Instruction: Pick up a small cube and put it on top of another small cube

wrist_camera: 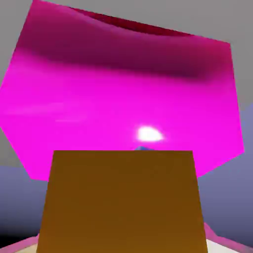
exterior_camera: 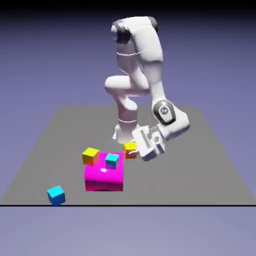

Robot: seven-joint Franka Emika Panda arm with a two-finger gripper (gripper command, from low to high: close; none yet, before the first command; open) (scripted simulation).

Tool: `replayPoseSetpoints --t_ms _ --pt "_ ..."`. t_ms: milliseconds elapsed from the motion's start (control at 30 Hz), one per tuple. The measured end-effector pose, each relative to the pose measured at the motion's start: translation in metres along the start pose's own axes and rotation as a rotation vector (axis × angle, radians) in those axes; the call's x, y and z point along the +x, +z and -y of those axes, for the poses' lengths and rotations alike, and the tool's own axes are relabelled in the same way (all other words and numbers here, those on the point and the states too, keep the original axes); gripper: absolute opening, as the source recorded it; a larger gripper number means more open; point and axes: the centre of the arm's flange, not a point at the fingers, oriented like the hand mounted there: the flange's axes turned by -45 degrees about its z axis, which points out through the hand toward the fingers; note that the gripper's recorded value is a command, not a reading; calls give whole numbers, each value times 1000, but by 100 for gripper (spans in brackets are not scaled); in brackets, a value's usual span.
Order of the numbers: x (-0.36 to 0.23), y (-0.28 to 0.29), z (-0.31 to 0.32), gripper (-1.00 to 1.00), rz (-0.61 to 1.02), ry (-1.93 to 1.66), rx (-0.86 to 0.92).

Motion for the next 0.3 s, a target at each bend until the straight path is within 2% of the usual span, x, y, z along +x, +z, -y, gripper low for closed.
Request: replayPoseSetpoints --t_ms 67,167,200,267,300 --pt "-33 3 -8 -100 -42 52 20" --pt "-26 49 -10 -100 -48 65 27" --pt "-20 64 -9 100 -50 62 24" --pt "-18 61 -10 100 -49 59 16" --pt "-22 40 -11 100 -47 53 4"
